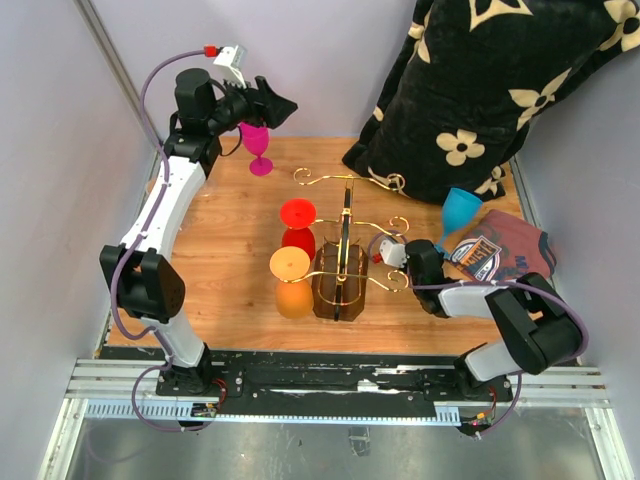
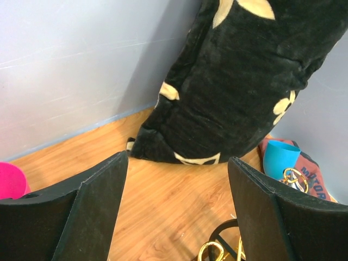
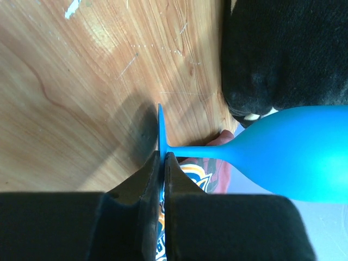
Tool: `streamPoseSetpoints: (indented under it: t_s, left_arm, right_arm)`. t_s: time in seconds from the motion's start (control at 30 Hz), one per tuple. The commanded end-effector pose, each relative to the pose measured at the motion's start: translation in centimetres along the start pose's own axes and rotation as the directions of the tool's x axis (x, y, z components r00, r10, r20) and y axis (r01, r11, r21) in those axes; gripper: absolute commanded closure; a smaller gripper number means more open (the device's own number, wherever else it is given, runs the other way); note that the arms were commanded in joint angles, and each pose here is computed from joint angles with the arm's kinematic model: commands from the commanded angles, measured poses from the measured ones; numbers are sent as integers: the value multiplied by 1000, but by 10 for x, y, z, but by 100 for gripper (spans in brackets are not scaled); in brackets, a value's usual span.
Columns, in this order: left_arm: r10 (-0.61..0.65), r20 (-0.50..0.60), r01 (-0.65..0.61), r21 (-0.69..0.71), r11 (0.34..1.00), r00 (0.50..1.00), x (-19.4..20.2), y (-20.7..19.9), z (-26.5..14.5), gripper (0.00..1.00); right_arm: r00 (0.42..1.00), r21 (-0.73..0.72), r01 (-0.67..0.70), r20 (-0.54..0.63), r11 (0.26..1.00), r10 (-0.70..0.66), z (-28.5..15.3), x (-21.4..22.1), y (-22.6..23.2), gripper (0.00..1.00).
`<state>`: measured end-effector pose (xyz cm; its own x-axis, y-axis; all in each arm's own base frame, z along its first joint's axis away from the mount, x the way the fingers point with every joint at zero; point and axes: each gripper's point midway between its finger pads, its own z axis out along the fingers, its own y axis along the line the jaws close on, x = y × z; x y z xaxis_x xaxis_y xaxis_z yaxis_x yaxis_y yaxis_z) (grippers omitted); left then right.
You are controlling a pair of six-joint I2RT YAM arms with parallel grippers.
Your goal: Take the wine glass off the wine glass rack
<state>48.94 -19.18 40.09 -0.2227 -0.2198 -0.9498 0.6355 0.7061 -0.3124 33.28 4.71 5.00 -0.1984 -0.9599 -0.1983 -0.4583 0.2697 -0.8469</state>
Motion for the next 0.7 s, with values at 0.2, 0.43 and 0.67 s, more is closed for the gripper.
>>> streamPoseSetpoints:
  t_s: [0.2,0.43,0.67]
  left_arm:
    - [25,39,-26,16,1000,999,-9,-9,-6,20]
    - [27,43,-28,10,1000,999,-12,-8,-7,20]
    - [19,40,-19,-2,1000,999,-11,-6,-6,20]
  right_arm:
    - [1000,-148,-20,-6,989,20,7,-7,33,91]
    - [999,-196,-40,-31,980,34,6,-6,40,77]
    - [999,-242,-47,1,969,48,-1,-10,45,53]
